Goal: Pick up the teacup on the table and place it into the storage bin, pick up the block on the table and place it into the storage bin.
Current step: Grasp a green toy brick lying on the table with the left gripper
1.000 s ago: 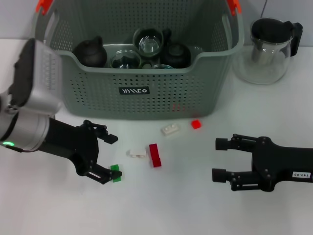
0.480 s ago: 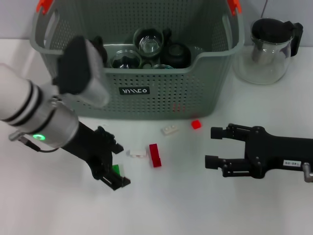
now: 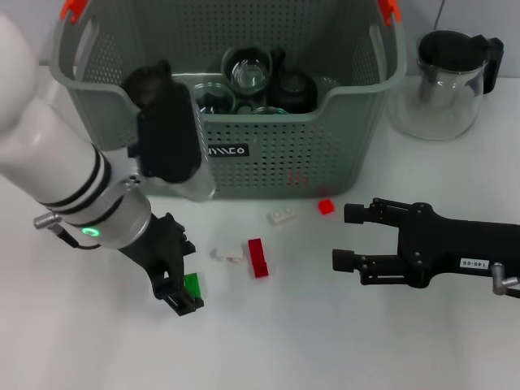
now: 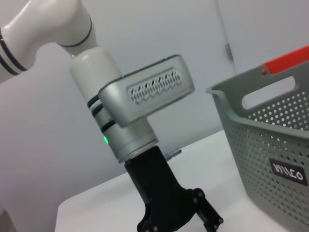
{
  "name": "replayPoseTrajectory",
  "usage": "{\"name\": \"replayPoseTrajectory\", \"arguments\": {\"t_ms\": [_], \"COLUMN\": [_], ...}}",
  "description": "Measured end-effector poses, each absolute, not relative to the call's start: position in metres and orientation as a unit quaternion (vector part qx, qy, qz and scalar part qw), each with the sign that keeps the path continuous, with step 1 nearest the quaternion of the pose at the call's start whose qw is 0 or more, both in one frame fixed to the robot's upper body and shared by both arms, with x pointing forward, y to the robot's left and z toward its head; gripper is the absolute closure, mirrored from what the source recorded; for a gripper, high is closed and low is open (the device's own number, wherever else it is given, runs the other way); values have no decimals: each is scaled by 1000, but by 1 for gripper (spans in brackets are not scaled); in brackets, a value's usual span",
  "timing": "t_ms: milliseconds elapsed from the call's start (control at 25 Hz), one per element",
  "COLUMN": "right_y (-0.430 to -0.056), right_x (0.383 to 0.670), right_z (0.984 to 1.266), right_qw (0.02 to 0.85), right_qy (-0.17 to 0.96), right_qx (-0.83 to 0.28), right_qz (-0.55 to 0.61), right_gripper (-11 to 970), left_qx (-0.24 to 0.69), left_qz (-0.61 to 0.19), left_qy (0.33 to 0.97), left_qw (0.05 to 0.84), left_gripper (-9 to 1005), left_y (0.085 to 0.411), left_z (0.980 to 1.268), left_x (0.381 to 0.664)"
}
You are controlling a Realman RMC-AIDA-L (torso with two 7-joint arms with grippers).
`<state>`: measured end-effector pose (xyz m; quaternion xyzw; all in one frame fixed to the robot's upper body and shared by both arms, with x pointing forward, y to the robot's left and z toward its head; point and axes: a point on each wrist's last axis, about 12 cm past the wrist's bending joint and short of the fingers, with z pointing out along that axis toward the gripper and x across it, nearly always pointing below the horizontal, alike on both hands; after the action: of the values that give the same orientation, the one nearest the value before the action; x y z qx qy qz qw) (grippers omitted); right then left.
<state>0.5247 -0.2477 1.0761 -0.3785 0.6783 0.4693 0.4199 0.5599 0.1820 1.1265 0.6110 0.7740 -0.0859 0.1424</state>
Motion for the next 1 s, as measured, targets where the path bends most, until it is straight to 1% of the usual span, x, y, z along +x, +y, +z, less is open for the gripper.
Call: {"name": "replayPoseTrajectory", "arguments": {"t_ms": [600,840,1000], "right_y": [-244,-244,-244], "right_x": [527,528,528], "right_z": [1073,1073,1073], "right_qw": [424,424,424], "right_qy": [685,685,685], "right_qx": [-372,-373,-372], "right_qz": [461,460,460], "right_gripper": [43,43,43], "left_qx": [617,608,604], "left_qz": [-59,-57,-57], "left_qy": [777,783,787], "left_qw": [112,116,114], "left_gripper": [141,140,237], "left_y": [165,162,161], "left_z": [1114,1114,1115], "left_x": [556,558,559]}}
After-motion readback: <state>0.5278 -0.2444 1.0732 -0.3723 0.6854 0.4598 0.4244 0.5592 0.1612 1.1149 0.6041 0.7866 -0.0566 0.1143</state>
